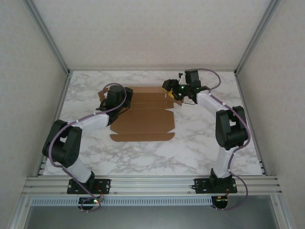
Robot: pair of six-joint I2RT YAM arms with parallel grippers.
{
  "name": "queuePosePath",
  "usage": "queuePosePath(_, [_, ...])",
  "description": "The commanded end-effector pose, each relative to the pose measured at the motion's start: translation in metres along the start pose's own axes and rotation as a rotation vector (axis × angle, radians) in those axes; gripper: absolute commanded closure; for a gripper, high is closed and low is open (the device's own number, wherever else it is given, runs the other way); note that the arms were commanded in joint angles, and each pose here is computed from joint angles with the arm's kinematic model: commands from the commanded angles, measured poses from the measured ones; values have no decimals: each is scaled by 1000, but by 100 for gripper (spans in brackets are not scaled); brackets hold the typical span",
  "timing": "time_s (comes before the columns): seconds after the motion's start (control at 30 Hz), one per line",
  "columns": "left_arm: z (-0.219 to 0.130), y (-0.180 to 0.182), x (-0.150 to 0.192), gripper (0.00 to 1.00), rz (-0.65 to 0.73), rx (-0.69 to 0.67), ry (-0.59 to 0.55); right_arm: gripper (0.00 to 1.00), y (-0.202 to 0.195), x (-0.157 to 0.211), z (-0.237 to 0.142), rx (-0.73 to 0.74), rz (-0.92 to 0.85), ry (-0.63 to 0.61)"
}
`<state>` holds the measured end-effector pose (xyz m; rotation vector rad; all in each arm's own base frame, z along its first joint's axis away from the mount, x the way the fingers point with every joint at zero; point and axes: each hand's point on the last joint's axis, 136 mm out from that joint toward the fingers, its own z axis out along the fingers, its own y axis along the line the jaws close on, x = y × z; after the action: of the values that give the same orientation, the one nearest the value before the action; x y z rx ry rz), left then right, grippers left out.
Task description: Fold the paper box
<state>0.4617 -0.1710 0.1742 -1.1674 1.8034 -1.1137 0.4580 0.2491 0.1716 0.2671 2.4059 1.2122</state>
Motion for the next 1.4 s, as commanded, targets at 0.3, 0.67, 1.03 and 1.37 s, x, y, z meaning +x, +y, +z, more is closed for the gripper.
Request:
queuePosePath(0.3, [29, 31, -7, 90, -7, -181, -28, 76, -49, 33, -47, 327, -236, -63])
queuePosePath(0.67, [34, 45, -2, 91, -16, -215, 15, 83, -114, 42, 16, 503, -243, 38])
queuePosePath(1.03, [35, 52, 2, 92, -17, -229, 37, 52, -143, 17, 25, 616, -245, 9])
queuePosePath(1.37, [37, 55, 3, 92, -23, -232, 47, 47, -131, 23, 60, 440, -182, 59])
